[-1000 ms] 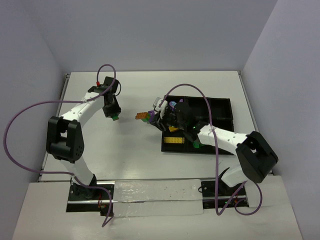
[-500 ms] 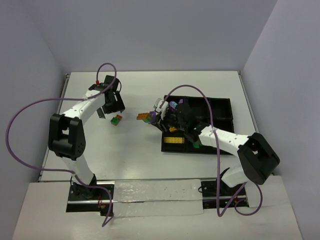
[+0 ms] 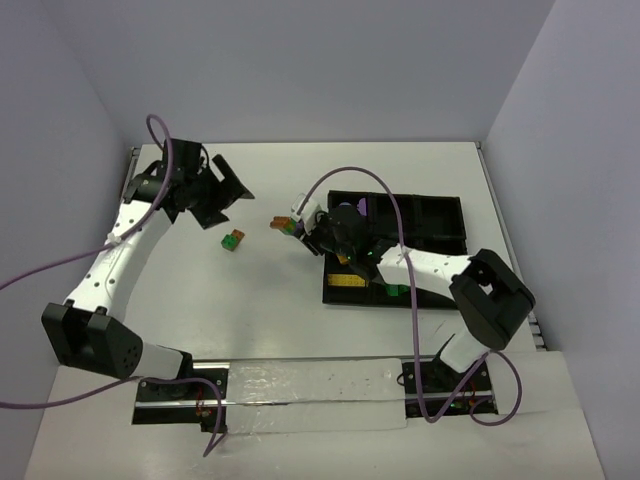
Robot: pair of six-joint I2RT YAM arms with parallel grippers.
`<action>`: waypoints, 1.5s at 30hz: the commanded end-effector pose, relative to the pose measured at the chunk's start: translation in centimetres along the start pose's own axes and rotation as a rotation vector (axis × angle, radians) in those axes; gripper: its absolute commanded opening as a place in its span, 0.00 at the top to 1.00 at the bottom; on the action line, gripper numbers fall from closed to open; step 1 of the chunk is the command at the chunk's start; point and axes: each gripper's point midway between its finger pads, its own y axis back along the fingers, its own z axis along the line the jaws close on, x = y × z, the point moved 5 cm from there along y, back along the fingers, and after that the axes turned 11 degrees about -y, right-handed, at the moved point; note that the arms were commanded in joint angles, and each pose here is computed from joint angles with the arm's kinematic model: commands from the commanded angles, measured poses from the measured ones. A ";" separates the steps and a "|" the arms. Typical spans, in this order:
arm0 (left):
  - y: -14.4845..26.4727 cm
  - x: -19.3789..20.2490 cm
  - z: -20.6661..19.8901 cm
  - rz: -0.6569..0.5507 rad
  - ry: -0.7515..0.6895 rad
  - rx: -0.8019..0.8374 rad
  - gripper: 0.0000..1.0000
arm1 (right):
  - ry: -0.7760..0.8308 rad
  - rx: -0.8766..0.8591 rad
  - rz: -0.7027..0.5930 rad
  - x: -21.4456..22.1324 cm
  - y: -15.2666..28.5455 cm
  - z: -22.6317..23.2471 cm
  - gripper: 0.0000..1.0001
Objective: Sort the legos into containers by color
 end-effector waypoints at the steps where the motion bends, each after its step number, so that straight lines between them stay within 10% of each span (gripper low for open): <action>1: -0.4 3.7 -2.0 0.233 0.282 0.220 0.12 | 0.084 0.149 -0.119 -3.2 -1.3 -2.0 1.00; 24: -4.3 4.3 -2.3 0.339 0.305 0.266 0.12 | 0.186 0.017 -0.203 -4.5 -1.8 3.0 1.00; 45: -5.8 5.1 -0.8 0.333 0.297 0.216 0.45 | 0.205 0.006 -0.211 -4.6 -1.5 3.7 1.00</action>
